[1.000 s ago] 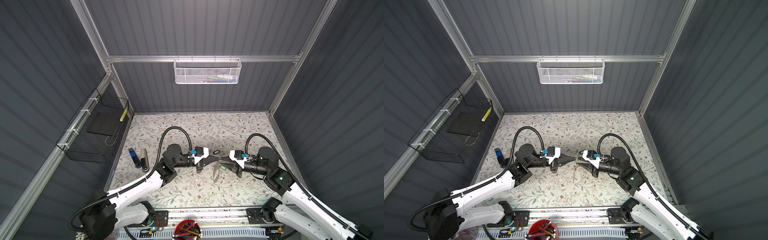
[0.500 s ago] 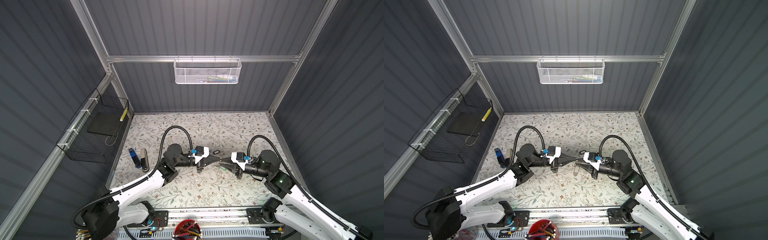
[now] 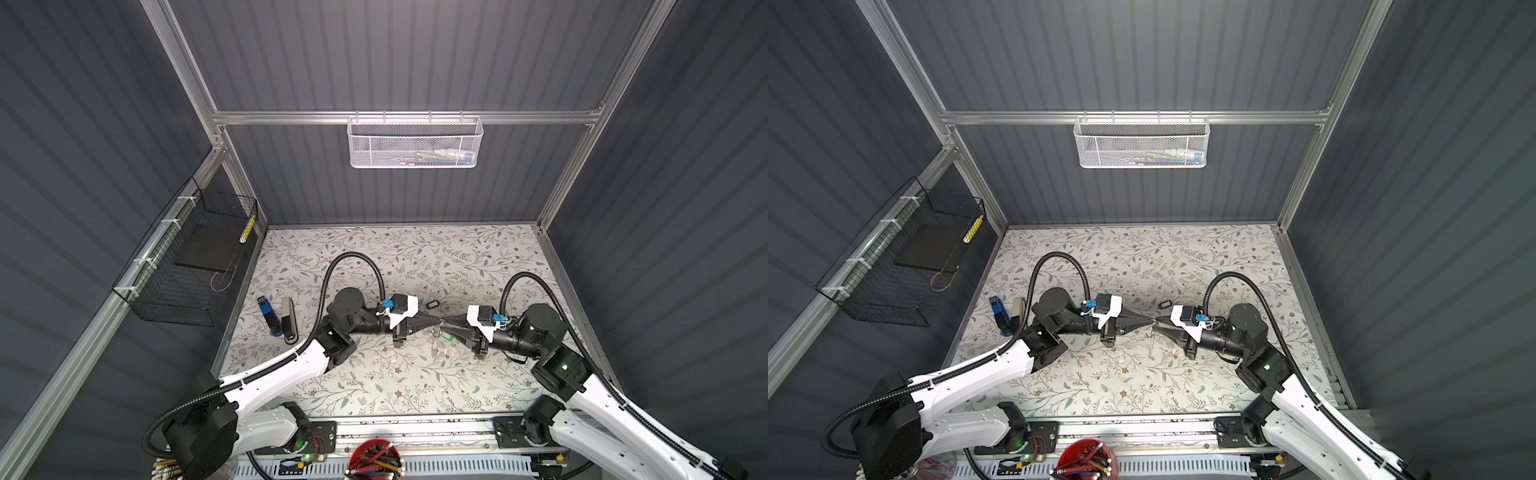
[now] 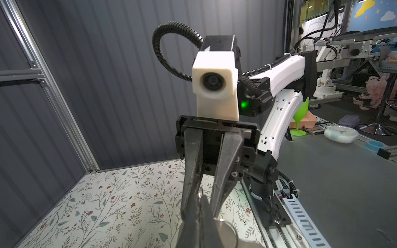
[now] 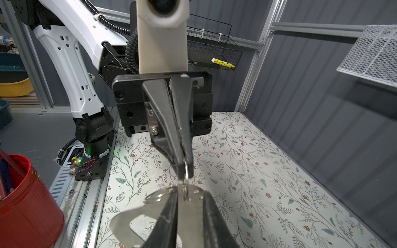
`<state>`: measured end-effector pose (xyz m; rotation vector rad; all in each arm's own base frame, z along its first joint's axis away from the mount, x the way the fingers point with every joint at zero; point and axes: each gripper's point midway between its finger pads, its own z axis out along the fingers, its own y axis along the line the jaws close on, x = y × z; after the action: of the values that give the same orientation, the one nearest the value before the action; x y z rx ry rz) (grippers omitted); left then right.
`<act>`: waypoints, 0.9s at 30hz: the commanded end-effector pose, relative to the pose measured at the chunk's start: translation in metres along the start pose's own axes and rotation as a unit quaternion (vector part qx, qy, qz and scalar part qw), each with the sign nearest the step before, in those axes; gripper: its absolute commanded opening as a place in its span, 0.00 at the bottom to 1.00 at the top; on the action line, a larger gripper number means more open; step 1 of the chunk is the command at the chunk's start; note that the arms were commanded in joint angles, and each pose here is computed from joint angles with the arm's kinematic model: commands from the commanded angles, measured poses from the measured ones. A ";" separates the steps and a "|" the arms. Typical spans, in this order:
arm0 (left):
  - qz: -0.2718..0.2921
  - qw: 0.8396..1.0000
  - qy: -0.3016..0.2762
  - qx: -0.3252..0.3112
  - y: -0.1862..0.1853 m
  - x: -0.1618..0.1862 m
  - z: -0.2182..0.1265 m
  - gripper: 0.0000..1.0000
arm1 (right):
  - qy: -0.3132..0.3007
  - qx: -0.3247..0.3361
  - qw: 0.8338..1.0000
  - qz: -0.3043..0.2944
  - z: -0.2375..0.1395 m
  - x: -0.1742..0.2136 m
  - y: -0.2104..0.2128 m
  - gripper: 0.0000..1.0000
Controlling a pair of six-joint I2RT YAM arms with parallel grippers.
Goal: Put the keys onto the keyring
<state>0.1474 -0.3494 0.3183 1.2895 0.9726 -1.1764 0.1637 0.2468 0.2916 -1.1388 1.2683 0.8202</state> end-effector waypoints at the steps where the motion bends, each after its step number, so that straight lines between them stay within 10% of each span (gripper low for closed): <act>1: 0.002 1.000 -0.006 0.012 -0.003 -0.006 0.000 0.00 | -0.016 -0.006 1.000 -0.001 -0.001 -0.008 0.003 0.23; 16: 0.001 1.000 0.006 0.010 0.000 -0.002 0.001 0.00 | -0.015 -0.025 1.000 0.006 0.004 -0.007 0.005 0.03; 20: 0.008 0.999 0.024 -0.037 0.015 -0.001 -0.009 0.40 | 0.006 -0.010 1.000 -0.005 0.003 0.002 0.001 0.00; 27: -0.021 0.981 0.119 -0.151 0.049 0.004 -0.040 0.61 | 0.029 0.030 0.996 -0.078 -0.001 0.013 -0.009 0.00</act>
<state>0.1837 -0.3261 0.3153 1.2107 1.1854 -1.0086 0.1695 0.2462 0.2772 -1.1886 1.2821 0.7431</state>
